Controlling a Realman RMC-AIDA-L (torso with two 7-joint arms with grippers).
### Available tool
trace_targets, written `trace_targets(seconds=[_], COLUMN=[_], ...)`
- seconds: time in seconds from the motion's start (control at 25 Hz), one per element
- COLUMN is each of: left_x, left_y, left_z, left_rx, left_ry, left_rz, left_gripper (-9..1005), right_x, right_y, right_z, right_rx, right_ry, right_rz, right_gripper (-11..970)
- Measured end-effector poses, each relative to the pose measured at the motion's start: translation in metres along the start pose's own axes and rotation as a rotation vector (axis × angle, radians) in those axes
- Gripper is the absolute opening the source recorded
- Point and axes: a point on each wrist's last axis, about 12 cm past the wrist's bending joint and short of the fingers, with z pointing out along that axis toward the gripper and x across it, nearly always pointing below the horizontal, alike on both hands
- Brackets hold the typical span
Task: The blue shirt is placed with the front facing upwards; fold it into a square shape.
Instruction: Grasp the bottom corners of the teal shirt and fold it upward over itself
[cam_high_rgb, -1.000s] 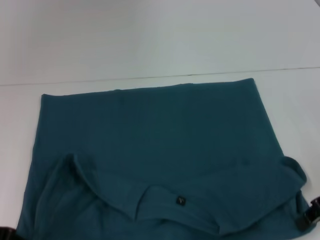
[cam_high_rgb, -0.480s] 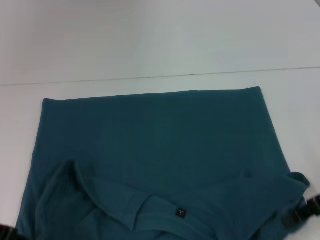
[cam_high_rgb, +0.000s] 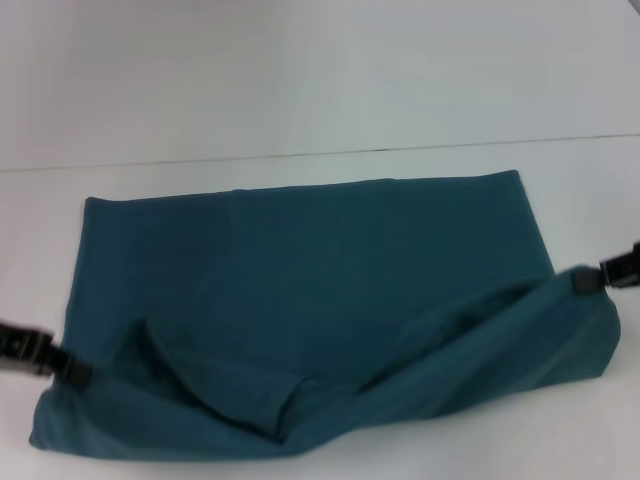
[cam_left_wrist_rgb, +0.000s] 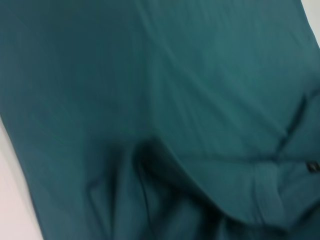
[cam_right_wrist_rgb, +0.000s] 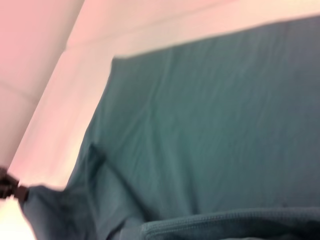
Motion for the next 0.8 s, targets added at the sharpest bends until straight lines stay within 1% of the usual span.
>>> trace_targets(seconds=[0.16,0.44,0.68,0.8], left_x=[-0.02,-0.043,-0.056,-0.062], left_y=[-0.001,0.002,-0.001,-0.003], left_z=[0.002,0.01,0.026,0.031], left_rx=[-0.057,-0.194,-0.243,-0.257], left_ry=[-0.06,-0.147,-0.189,-0.212], left_rz=[-0.033,-0.116,-0.119,-0.114], left_gripper=[56,56,57,58], right_x=[-0.014,-0.032,-0.041,-0.043], right_y=[-0.003,-0.009,-0.019,-0.022], right_z=[0.006,0.02,0.028,0.031], right_rx=[0.048,0.114,0.209,0.239], right_ry=[-0.065,-0.153,-0.243,-0.263], right_rz=[0.039,0.076,0.104,0.109], right_gripper=[58,61,64,65])
